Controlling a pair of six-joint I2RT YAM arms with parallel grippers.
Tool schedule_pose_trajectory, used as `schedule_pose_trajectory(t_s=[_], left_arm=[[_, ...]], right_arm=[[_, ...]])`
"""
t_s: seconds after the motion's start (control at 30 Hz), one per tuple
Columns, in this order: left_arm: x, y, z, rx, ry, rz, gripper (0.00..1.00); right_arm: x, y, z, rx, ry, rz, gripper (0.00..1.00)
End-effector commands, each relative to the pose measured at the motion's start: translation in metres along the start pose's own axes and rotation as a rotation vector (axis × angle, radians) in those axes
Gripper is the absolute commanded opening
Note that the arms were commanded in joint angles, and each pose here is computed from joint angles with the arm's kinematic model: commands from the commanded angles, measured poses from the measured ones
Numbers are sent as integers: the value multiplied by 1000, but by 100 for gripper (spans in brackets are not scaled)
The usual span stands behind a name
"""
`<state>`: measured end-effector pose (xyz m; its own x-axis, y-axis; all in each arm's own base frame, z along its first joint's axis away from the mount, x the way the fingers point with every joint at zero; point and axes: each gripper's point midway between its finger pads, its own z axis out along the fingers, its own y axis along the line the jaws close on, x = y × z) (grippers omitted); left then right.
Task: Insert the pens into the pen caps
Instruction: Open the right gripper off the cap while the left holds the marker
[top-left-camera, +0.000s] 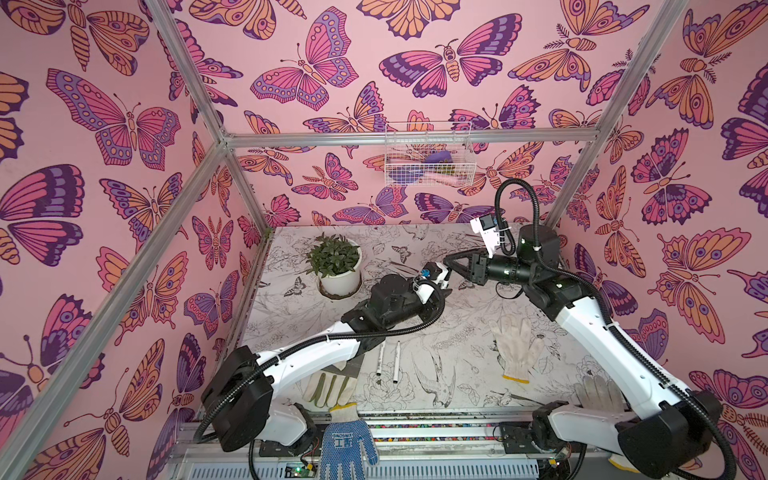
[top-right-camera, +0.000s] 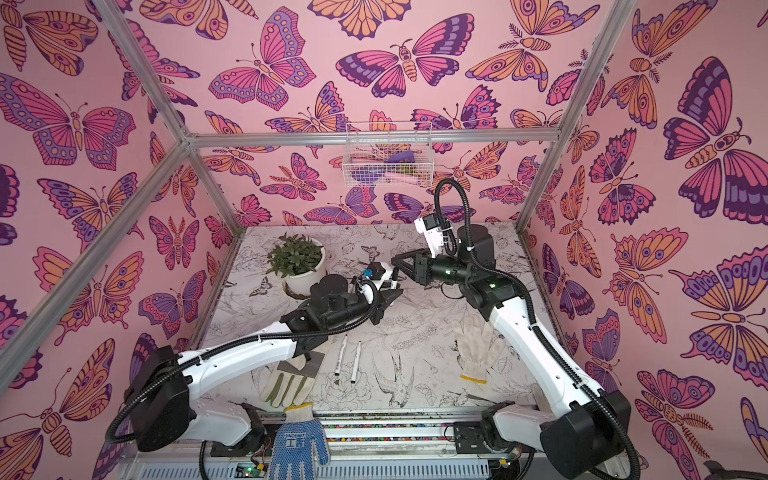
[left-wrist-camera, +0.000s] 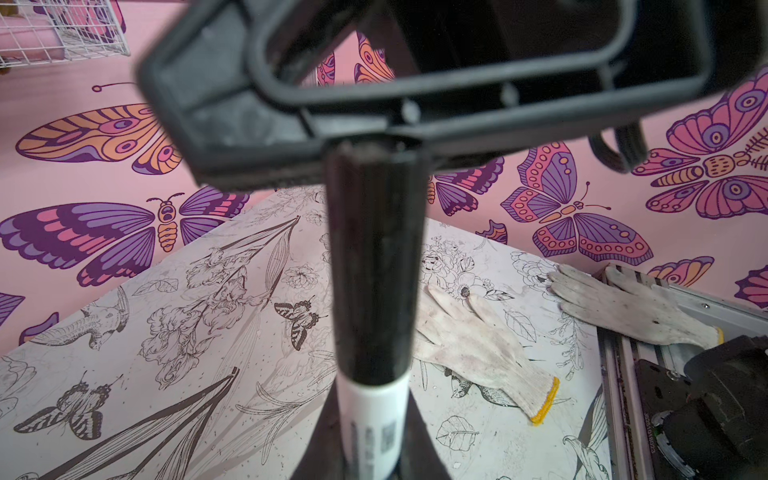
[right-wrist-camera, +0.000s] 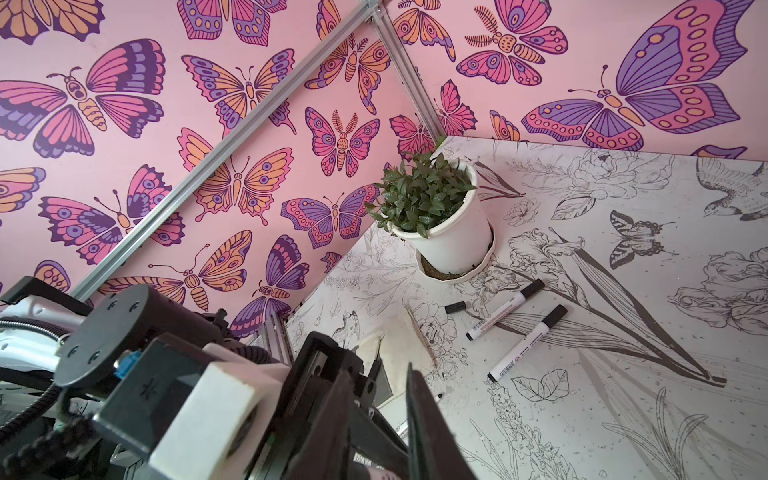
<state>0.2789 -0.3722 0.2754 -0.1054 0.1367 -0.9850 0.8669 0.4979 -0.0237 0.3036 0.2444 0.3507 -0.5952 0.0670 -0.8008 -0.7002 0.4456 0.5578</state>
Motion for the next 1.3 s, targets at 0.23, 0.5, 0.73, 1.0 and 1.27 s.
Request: schedule_pose_trajectory(t_s=[0.23,0.5,0.73,1.0,1.27], left_arm=[[-5,-5,-1,21,-30,8,0],[4,-4,0,17,-13,-8,0],[2,-5,-1,17,-18,3,0],[-3,-3,-2,7,-29,13,0],[-7,1,-1,-11,-37,10,0]], right_arm=[[-13,4,-15,63,-44,-69,28],[-18,16,-14,-22,-43,-29,37],[0,17,-10,-71,2,25,36],[18,8,-5,-56,55,51,28],[44,1,-4,-11,120,45,27]])
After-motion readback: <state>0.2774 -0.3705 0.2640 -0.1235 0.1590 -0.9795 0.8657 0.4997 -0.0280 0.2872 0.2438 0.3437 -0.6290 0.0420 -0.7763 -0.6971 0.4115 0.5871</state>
